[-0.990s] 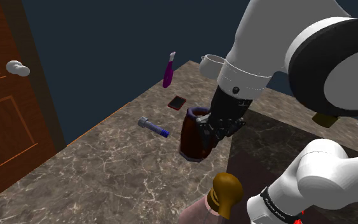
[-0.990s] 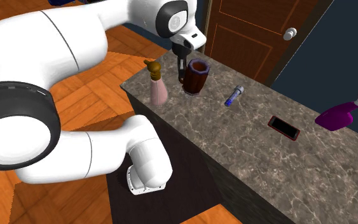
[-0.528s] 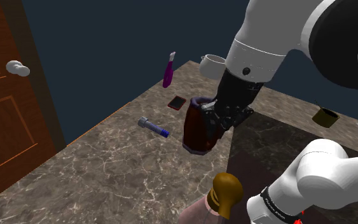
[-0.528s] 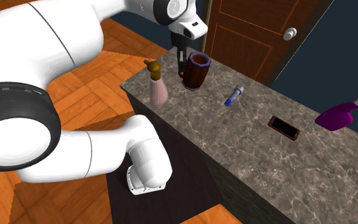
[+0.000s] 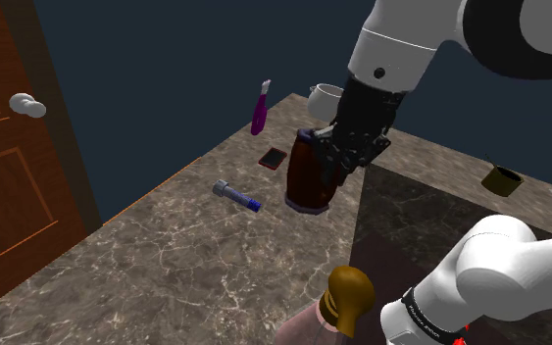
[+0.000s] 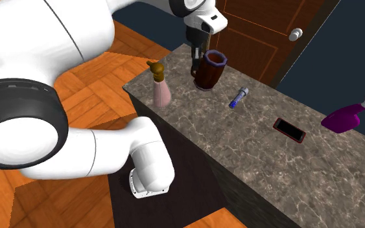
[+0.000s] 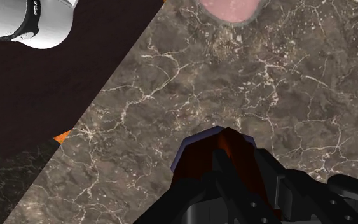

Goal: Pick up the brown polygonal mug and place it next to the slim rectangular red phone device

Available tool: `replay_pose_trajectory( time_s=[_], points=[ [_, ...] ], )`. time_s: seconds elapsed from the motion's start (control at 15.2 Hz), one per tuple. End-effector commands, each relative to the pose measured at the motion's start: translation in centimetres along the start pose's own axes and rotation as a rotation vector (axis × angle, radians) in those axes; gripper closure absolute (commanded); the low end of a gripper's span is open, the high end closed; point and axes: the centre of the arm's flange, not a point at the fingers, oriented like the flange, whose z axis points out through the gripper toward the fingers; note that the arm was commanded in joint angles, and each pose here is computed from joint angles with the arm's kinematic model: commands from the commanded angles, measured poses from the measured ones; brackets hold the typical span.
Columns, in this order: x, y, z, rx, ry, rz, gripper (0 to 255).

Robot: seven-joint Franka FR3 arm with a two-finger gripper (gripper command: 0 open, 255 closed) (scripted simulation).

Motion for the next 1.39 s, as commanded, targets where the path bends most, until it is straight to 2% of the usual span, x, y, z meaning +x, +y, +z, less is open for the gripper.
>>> replay_pose_trajectory(
  time_s=[0.0,1.32],
  points=[
    [2.2,1.4,0.2,0.0,0.001,-0.001,255],
    [26.3,12.2,0.6,0.0,0.001,-0.001,255]
  ],
)
